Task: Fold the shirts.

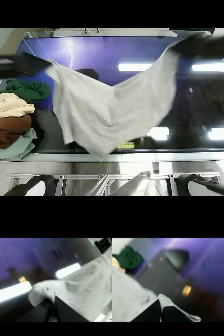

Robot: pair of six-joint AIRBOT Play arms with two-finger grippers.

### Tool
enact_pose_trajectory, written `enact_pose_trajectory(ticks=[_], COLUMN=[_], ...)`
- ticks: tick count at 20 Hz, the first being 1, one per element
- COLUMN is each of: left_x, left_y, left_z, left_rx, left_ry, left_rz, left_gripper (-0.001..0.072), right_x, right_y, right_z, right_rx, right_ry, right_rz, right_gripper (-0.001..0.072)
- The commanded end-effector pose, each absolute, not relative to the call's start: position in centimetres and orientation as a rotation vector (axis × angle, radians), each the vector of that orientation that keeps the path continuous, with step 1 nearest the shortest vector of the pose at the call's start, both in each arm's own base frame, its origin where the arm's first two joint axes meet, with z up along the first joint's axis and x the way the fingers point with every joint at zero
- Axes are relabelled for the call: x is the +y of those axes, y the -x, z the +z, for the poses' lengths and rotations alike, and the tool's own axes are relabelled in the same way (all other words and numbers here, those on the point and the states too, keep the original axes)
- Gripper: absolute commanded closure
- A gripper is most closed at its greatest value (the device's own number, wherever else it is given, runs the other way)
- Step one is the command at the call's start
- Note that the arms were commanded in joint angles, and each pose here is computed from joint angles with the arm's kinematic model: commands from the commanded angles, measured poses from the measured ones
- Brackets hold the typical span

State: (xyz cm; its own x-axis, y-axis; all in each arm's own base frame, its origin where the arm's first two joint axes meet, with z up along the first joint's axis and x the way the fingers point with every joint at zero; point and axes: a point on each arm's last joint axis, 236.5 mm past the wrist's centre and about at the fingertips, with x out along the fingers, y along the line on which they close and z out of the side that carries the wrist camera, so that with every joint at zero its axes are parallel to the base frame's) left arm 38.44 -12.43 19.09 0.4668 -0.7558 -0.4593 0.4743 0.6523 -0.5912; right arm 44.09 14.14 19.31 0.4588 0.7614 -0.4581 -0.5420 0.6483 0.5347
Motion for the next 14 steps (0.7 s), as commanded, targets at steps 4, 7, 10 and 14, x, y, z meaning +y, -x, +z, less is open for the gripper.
enact_pose_trajectory(ticks=[4,7,10,14], left_x=[-11.0,-9.5,-10.4,-11.7], left_y=[-41.4,-40.1,-36.3,-26.3], left_z=[2.7,3.7,1.8,-3.1], left_rx=[1.171,1.269,1.376,1.613], left_ry=[0.685,0.766,0.756,0.742], left_rz=[-0.781,-0.845,-0.826,-0.736], left_gripper=[-0.0006,-0.0001,-0.0001,0.0], right_x=[9.2,5.3,4.3,8.2], right_y=[-47.0,-43.2,-38.1,-29.5], right_z=[1.6,2.4,-0.7,-7.2], right_rx=[1.174,1.262,1.391,1.547], right_ry=[-0.649,-0.697,-0.776,-0.916], right_rz=[0.629,0.684,0.659,0.595], right_gripper=[0.0056,0.0234,0.0185,0.0179])
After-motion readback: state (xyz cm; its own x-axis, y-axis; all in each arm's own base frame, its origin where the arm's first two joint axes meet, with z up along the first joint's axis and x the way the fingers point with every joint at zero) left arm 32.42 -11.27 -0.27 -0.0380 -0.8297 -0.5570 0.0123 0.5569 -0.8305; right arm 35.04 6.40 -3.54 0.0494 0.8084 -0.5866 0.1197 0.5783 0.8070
